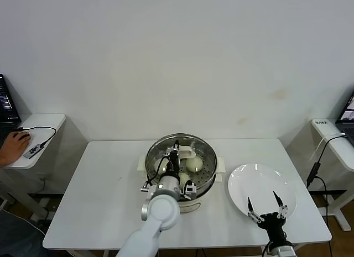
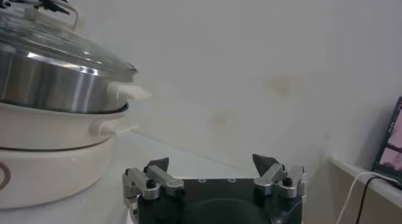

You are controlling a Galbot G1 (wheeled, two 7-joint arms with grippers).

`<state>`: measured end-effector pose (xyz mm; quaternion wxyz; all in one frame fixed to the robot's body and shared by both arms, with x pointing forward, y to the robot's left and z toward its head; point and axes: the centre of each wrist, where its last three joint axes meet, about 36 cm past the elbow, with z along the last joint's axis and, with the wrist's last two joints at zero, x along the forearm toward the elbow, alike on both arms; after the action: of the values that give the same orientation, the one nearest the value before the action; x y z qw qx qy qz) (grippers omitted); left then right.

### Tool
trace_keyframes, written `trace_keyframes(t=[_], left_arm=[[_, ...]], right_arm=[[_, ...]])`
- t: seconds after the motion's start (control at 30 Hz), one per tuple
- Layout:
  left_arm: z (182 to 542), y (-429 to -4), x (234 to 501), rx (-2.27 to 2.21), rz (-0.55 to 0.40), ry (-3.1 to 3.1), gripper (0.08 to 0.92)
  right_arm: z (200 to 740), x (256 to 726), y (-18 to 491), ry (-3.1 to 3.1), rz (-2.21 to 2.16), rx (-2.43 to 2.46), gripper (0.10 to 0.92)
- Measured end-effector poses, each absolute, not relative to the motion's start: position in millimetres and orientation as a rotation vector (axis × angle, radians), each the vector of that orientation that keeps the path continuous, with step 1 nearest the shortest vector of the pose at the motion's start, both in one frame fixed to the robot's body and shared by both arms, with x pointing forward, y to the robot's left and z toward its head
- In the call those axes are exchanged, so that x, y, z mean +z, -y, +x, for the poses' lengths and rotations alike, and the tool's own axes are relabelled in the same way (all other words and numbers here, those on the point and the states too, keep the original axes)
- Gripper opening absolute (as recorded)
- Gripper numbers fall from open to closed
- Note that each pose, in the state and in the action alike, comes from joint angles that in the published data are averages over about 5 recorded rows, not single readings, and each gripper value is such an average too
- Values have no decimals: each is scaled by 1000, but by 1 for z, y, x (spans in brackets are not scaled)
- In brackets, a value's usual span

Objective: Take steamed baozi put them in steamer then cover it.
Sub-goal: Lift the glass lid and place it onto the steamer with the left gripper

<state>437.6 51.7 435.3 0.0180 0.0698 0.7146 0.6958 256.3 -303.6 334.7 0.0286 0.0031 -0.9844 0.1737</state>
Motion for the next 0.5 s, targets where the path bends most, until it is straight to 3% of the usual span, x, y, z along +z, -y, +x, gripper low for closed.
trace_keyframes(t=[0.4, 0.5], left_arm=[[435, -52, 432, 2158, 223, -2227, 150], [433, -52, 432, 2147, 221, -2231, 185]], right_arm=[[256, 333, 301, 3036, 19, 535, 823], [256, 332, 301, 3035, 21, 535, 823]])
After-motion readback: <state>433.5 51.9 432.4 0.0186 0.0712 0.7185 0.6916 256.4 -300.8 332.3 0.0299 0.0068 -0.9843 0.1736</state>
